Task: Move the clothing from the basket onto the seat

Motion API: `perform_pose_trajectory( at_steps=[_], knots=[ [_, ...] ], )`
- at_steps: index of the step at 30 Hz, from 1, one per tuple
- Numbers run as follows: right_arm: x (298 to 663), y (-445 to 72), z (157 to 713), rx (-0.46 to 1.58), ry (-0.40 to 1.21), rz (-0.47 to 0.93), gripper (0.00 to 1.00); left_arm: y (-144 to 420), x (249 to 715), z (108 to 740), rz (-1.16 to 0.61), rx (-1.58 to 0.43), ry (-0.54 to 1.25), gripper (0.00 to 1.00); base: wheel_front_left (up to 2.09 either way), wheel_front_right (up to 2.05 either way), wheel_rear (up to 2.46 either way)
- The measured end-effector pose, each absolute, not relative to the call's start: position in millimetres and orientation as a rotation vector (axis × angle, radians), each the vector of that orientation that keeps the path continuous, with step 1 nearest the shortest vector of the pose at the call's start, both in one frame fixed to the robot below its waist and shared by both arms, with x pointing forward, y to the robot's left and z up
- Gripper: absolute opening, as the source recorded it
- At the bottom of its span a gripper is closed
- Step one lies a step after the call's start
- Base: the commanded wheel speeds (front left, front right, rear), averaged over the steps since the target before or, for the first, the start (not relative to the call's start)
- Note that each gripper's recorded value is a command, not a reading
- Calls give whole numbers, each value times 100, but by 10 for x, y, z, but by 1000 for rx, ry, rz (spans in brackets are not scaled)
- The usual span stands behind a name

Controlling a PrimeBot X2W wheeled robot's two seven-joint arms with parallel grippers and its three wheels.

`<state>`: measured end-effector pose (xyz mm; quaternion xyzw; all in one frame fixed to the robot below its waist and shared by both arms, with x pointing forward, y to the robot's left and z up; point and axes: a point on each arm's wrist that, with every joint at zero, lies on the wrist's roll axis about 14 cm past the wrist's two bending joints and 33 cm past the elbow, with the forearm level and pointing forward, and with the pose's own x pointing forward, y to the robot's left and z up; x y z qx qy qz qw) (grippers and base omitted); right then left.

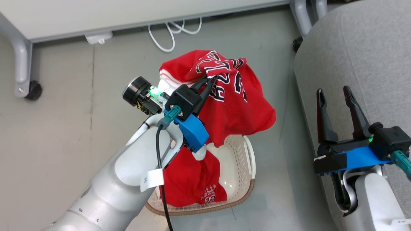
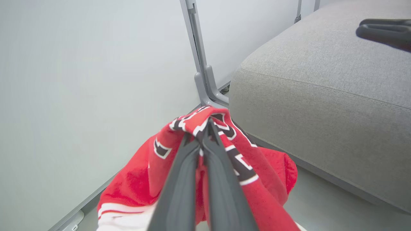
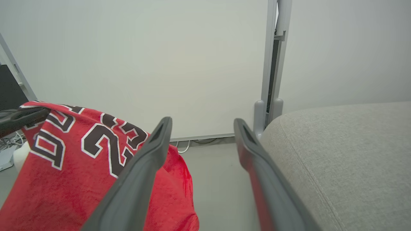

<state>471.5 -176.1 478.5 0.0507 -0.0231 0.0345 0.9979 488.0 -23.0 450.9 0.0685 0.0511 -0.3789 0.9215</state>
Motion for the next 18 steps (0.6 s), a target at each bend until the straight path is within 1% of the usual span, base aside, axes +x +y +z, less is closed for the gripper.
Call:
perform_pose_trajectory(
  at_steps=[12,18],
  knots=[
    [4372,-1813,5020,117,-82,53,100,-234,4730,5228,-761,143,-60,0,0,0,0],
    [4298,-1808,5082,123,-95,54,100,-218,4668,5402,-753,145,-101,0,0,0,0]
  ],
)
